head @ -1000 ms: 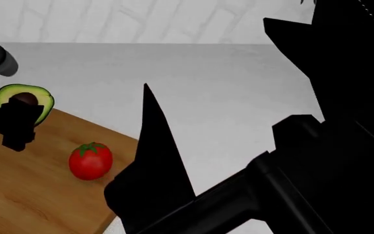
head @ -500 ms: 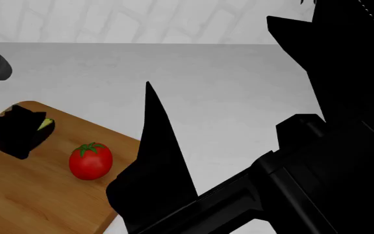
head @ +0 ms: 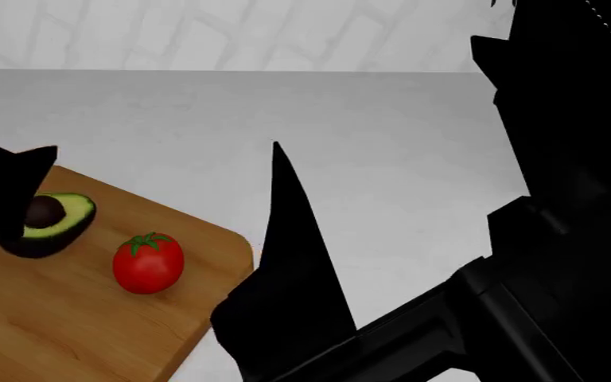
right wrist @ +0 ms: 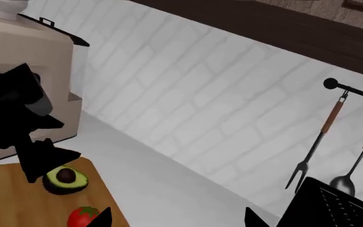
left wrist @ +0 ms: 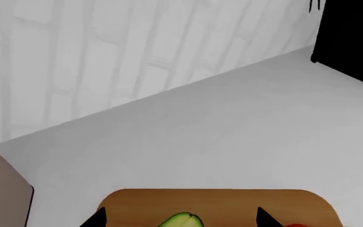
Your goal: Place the avocado, onion, tomato and bell pepper on the cutting board.
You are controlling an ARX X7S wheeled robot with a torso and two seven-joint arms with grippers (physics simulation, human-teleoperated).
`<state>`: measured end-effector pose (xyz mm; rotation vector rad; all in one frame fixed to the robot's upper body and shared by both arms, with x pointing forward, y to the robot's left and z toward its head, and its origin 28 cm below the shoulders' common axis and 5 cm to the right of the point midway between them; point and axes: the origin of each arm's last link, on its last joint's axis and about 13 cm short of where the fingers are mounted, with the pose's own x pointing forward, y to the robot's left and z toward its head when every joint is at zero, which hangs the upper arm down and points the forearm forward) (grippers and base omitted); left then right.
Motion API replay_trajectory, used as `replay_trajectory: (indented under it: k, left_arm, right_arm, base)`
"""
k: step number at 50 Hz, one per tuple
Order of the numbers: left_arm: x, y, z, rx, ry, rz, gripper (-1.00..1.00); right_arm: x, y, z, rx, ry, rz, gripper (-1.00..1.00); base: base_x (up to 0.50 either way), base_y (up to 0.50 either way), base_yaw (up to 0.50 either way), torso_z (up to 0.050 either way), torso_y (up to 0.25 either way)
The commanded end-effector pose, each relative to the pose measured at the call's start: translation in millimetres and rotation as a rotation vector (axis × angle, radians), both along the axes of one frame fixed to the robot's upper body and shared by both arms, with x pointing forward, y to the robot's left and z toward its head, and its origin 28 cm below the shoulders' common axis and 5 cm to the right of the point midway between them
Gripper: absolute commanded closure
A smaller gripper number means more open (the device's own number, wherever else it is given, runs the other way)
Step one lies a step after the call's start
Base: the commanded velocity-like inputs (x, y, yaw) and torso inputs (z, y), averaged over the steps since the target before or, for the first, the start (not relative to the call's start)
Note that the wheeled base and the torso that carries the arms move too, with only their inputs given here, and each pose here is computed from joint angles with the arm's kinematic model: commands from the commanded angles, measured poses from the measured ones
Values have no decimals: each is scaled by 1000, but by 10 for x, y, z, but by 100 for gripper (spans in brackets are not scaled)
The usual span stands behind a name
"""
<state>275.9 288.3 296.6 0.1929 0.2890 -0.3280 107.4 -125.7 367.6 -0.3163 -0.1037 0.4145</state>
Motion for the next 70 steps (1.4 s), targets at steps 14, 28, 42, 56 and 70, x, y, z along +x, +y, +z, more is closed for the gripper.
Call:
replay_trajectory:
  k: [14,28,42,56,70]
  left_arm:
    - [-643,-120,170,-80,-226,-82,-100]
    - [-806,-98,219,-54,-341,-43,-100]
    - [-786,-88,225,-54,-359,-45,-100]
    - [-773,-91,228,-63,-367,-43,-100]
    - [-756,-130,257,-58,-368,-57,-100]
  right_arm:
    - [-34,-330,116,-66,91,-191,-100]
    - [54,-555,119,-36,184,-291,-100]
    - [47,-761,167,-21,266,-391,-100]
    - [252,-965,224,79,342,-438,-100]
    - [577,-1180,244,133,419,-525,-100]
  base:
    - [0,0,0,0,0]
    - [0,0,0,0,0]
    - [0,0,0,0,0]
    - [0,0,0,0,0]
    - [0,0,0,0,0]
